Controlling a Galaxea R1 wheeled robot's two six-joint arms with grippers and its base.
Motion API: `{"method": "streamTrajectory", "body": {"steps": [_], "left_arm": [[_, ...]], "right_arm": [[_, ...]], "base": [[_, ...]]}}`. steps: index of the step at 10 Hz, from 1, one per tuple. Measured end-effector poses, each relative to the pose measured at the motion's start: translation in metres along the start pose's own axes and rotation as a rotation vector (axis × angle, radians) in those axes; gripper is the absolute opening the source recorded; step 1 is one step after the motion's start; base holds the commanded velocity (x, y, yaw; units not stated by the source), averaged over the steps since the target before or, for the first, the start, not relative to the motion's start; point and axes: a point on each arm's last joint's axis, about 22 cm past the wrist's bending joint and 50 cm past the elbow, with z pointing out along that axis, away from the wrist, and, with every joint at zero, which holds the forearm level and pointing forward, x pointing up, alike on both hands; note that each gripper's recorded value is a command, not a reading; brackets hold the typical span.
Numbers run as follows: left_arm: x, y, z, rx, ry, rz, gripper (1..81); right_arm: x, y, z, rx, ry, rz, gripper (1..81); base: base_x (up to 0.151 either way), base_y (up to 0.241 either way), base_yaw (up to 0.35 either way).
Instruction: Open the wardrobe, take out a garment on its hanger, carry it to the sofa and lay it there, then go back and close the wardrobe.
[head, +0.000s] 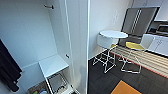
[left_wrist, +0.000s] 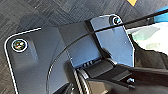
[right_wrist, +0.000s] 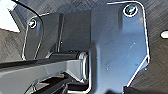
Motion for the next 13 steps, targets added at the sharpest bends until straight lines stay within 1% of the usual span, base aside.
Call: {"method": "streamTrajectory", "body": {"steps": [9,13], "left_arm": [[0.0,0.006,0.005,0.005,-0.003,0.004,81.1],[-0.001,0.011,0.006,-0.001,-0.003,0.003,81.1]], "right_arm": [[-0.004,0.0,0.0,0.0,-0.004,0.002,81.1],[-0.005,0.006,-0.001,-0.012,-0.006,0.003,81.1]], "base": [[0.0,0.0,0.298],[0.0,0.0,0.296]]}}
